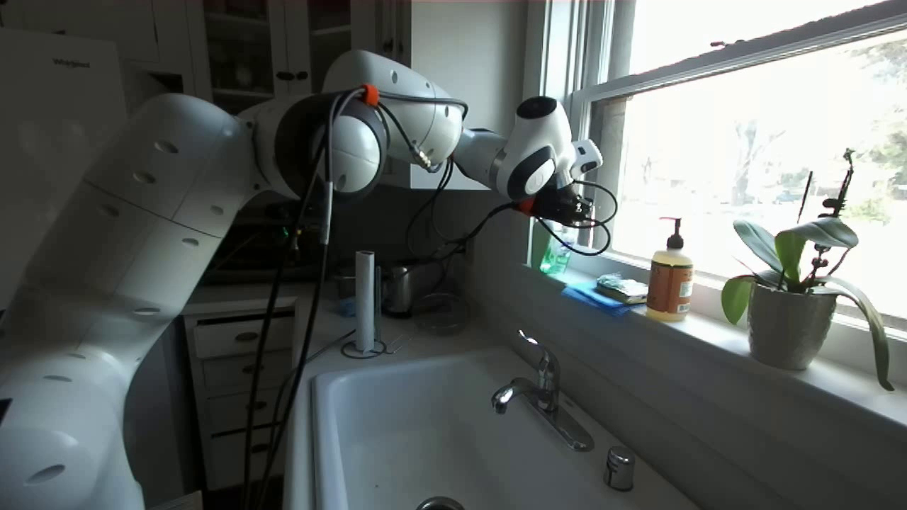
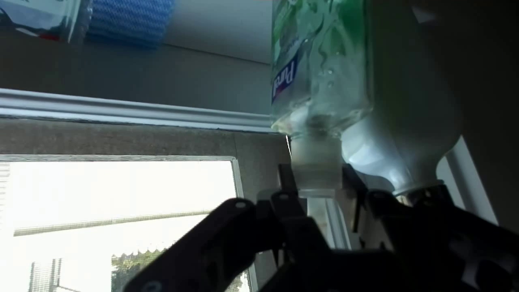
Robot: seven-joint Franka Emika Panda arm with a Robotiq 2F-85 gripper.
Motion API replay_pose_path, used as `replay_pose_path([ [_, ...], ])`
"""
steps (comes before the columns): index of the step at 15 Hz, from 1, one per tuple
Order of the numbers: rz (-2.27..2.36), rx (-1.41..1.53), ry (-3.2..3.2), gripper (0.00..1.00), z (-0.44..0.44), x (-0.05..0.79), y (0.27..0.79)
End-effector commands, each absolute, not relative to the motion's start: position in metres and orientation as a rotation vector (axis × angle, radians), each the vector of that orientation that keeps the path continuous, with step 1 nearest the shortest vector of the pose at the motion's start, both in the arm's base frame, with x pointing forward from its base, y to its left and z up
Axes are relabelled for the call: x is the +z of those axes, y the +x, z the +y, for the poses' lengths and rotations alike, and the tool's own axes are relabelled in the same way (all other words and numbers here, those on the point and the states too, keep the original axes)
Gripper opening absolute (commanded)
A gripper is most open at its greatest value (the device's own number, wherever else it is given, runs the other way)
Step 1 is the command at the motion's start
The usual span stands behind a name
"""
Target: Move the soap bottle from the sink to the windowsill
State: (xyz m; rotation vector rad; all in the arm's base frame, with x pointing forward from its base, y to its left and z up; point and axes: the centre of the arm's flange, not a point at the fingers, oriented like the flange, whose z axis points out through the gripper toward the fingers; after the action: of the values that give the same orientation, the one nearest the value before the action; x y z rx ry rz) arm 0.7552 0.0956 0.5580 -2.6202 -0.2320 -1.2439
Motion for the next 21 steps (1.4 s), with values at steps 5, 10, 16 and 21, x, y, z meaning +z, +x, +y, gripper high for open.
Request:
replay_pose_path([
  [5,-0.438,-1.436,-2.542,0.08,0.1,0.554,0.777],
  [10,-0.498,-1.518,-2.536,0.42,0.099,0.556,0.777],
  [16,-0.508,-1.549,-2.543,0.92,0.097,0.558,0.776],
  [21,-0.469,-1.535,-2.565,1.0,0.095,0.567,0.775],
])
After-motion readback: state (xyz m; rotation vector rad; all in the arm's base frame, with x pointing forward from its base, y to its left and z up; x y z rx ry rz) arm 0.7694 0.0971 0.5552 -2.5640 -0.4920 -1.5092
